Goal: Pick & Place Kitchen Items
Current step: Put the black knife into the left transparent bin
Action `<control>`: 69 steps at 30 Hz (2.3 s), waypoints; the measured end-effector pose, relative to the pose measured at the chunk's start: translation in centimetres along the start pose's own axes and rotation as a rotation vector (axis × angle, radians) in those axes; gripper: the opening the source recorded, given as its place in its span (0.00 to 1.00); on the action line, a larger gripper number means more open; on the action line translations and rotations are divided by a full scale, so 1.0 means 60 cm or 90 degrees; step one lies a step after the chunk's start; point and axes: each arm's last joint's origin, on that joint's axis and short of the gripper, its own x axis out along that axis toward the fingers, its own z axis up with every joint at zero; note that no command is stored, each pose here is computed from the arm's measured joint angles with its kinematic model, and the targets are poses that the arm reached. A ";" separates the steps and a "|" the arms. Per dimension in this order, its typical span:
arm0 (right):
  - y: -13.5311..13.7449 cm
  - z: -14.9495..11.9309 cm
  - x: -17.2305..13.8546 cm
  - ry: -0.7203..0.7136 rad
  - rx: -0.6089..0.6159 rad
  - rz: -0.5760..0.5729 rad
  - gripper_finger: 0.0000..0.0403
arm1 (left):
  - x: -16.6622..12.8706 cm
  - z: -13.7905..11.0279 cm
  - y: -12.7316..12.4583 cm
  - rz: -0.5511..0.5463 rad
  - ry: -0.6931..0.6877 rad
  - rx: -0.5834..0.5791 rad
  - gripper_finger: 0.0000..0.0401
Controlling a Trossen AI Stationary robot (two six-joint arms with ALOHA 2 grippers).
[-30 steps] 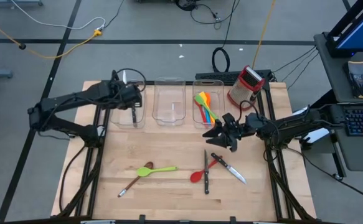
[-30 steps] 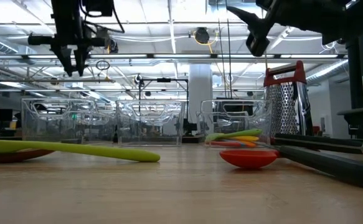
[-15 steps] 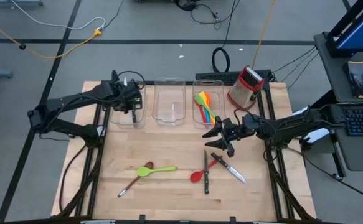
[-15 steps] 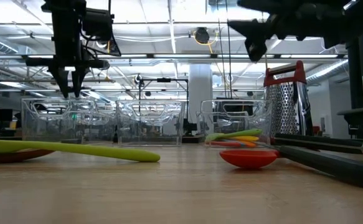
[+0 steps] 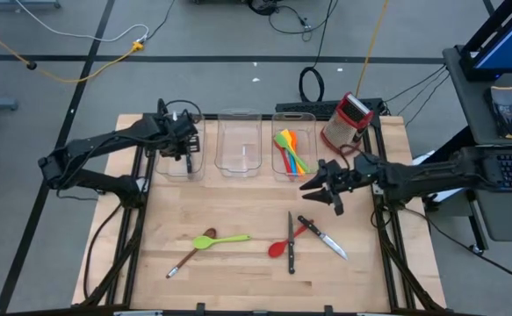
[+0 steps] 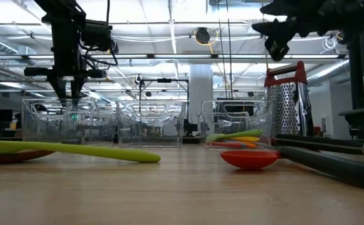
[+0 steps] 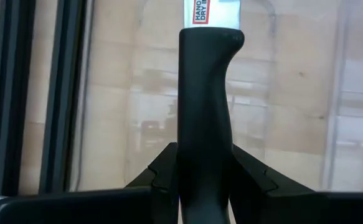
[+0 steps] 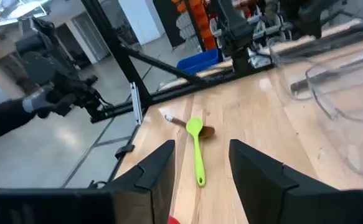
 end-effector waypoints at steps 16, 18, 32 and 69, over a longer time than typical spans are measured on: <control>0.016 0.013 -0.048 -0.027 -0.006 -0.003 0.33 | 0.083 0.011 -0.020 0.059 0.030 0.001 0.24; 0.016 0.013 -0.048 -0.024 -0.005 -0.004 0.33 | 0.095 0.013 -0.024 0.068 0.041 0.002 0.25; 0.014 0.008 -0.048 -0.008 0.000 -0.010 0.33 | 0.150 0.016 -0.048 0.074 0.079 0.023 0.27; 0.014 0.009 -0.048 -0.008 0.017 -0.010 0.33 | 0.086 0.022 -0.034 -0.030 0.052 0.004 0.57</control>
